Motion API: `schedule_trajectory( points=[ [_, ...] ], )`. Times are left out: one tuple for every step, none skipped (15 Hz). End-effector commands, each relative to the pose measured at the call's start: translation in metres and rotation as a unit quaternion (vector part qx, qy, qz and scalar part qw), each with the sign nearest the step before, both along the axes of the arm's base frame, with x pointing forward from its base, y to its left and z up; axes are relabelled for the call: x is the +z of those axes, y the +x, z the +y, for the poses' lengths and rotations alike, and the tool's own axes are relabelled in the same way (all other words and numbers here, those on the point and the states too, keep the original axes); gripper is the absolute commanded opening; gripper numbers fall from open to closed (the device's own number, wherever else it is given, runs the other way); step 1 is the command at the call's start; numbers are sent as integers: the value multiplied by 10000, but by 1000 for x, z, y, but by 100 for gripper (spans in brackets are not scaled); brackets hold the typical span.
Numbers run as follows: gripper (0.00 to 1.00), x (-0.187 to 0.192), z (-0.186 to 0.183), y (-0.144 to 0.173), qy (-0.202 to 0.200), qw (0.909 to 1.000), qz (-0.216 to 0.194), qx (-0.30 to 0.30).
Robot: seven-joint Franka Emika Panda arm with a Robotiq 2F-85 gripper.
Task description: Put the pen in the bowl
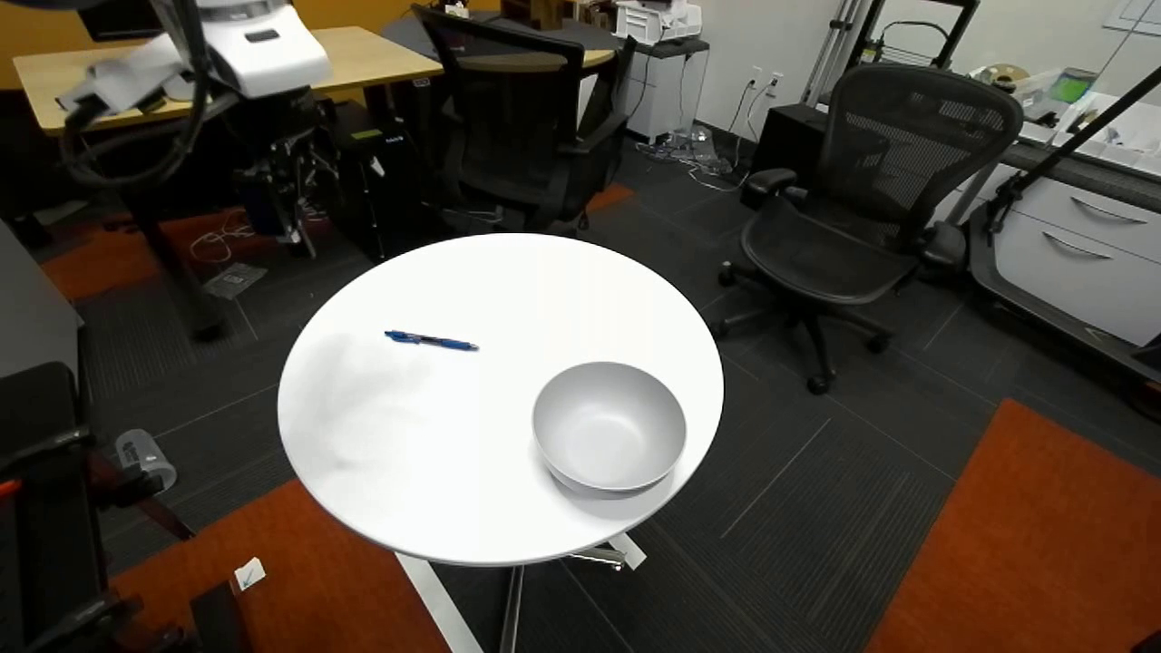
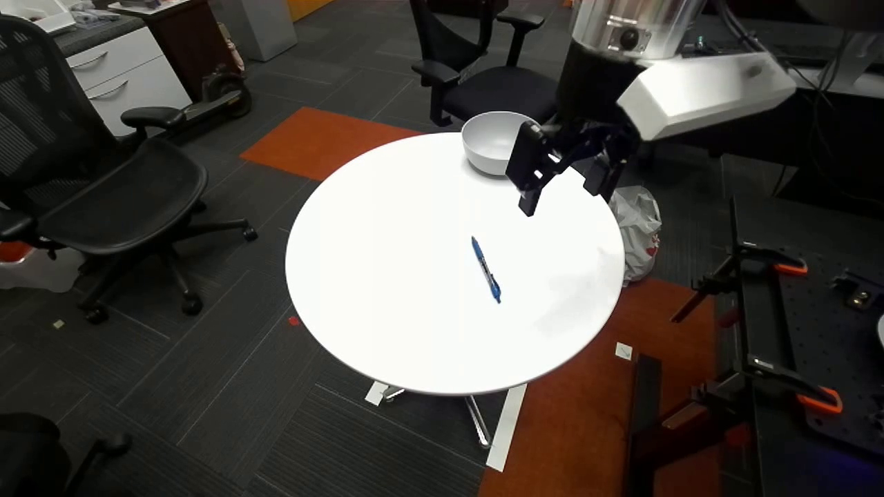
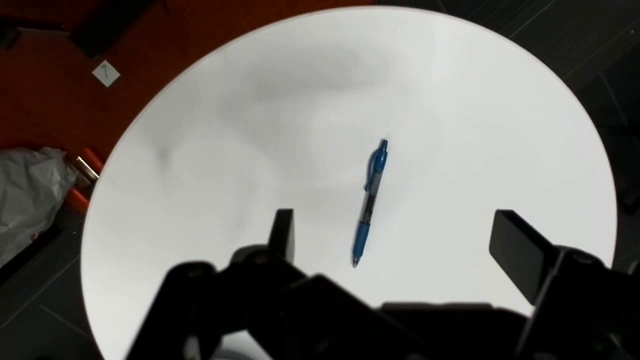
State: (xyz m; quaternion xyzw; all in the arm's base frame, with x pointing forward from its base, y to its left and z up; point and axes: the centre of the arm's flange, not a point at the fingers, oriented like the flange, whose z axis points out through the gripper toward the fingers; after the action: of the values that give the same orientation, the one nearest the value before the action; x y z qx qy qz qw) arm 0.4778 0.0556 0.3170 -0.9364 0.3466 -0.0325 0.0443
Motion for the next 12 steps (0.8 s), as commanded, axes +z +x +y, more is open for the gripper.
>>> schedule_trajectory(
  points=[
    [100,-34,9,19,89,9994,131,-303],
    [100,-43,9,23,93,9992,203,-345],
    [100,-52,9,26,76,9989,254,-376],
    [100,-60,9,31,50,9987,319,-383],
    [100,-67,8,36,25,9985,353,-419],
    [100,-75,6,41,7,9981,391,-468],
    [100,-82,4,47,-13,9979,422,-496],
    [100,-87,2,53,-10,9977,444,-512],
    [100,-94,-1,59,-30,9974,466,-547],
    [100,-100,-5,64,-40,9971,501,-571],
    [100,-106,-8,69,-40,9969,516,-595],
    [100,-112,-12,74,-35,9968,521,-605]
  ],
)
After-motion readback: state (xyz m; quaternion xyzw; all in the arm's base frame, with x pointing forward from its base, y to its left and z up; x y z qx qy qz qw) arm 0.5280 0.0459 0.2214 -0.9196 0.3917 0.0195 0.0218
